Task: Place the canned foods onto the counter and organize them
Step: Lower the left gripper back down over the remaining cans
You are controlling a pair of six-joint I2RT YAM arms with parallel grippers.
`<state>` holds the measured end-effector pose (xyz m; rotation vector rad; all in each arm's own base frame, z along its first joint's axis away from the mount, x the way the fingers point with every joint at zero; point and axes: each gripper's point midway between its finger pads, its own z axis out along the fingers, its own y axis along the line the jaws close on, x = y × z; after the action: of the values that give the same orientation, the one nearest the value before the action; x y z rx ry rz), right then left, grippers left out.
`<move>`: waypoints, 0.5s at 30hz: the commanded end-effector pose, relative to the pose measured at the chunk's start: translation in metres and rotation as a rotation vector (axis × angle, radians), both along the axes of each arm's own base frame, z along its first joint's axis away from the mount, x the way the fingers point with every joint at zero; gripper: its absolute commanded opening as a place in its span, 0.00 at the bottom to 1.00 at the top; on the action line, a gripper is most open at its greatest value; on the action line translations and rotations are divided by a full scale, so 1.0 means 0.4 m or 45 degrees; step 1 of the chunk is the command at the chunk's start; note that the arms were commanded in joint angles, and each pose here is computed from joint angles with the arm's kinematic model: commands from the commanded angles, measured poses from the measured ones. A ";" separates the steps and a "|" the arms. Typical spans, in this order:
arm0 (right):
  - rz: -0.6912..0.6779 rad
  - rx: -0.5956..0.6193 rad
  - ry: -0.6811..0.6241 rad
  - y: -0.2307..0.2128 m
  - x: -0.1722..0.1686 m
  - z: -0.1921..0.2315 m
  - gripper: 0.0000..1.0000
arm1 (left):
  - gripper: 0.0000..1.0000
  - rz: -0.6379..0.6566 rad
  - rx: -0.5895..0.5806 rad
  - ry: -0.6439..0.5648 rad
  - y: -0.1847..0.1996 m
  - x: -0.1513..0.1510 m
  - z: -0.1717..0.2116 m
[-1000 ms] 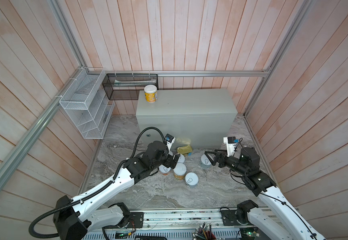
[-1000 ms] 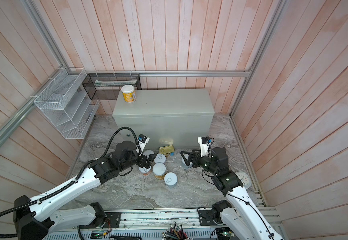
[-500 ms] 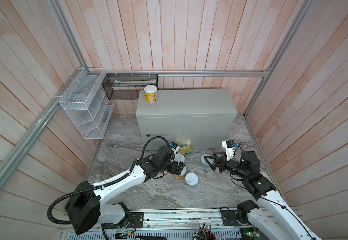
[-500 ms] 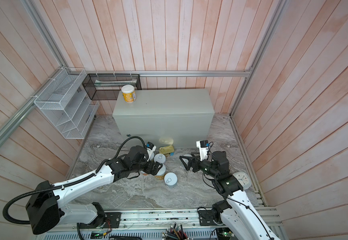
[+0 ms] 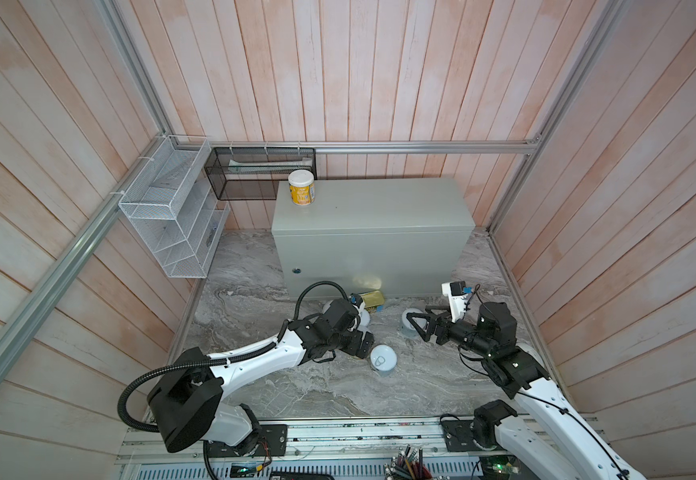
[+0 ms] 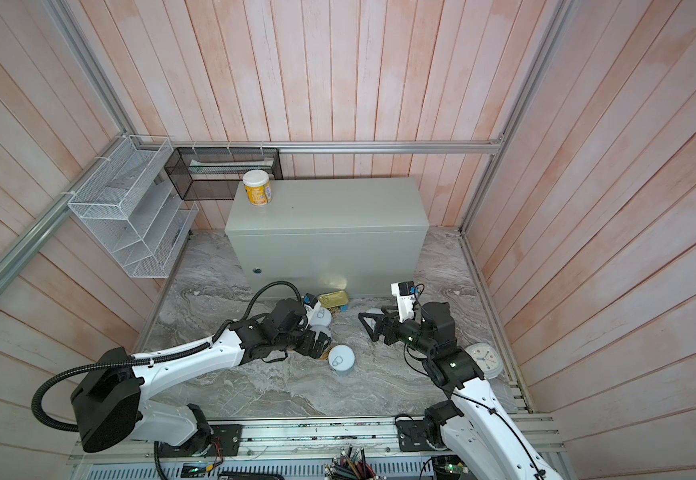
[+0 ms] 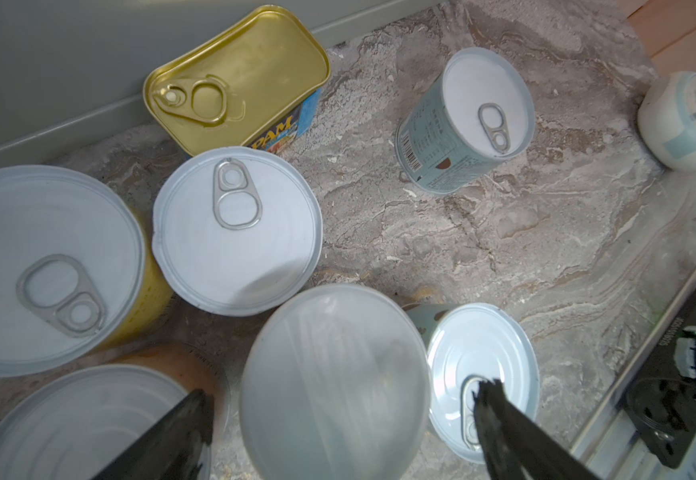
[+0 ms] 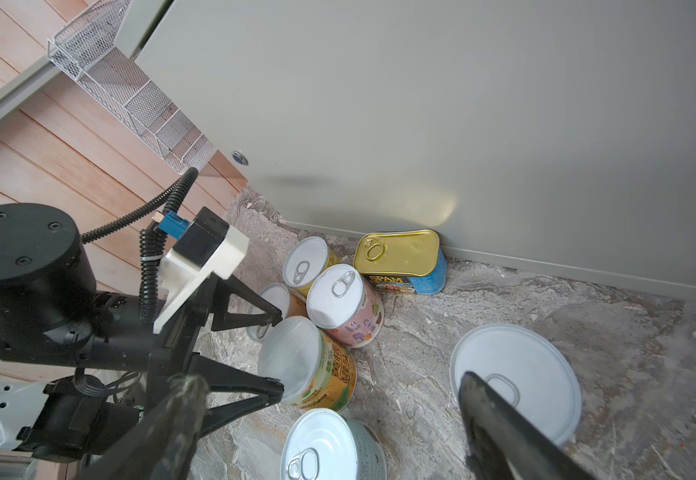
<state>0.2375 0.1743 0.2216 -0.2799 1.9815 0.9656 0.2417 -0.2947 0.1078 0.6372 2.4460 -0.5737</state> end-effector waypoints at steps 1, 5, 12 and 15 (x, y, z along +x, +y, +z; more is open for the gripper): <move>0.003 -0.017 -0.017 0.003 0.001 -0.007 0.94 | 1.00 0.036 -0.003 -0.037 -0.009 0.023 0.007; -0.011 -0.044 -0.002 0.000 0.006 -0.021 0.94 | 1.00 0.043 0.016 -0.048 -0.013 0.035 0.002; -0.011 -0.048 -0.001 0.005 0.010 -0.019 0.94 | 1.00 0.054 0.015 -0.037 -0.019 0.039 -0.008; -0.013 -0.053 0.012 0.006 0.014 -0.026 0.94 | 1.00 0.050 0.014 -0.028 -0.020 0.036 -0.012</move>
<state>0.2404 0.1767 0.2121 -0.2802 2.0140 0.9451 0.2503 -0.2954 0.0948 0.6185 2.4615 -0.5188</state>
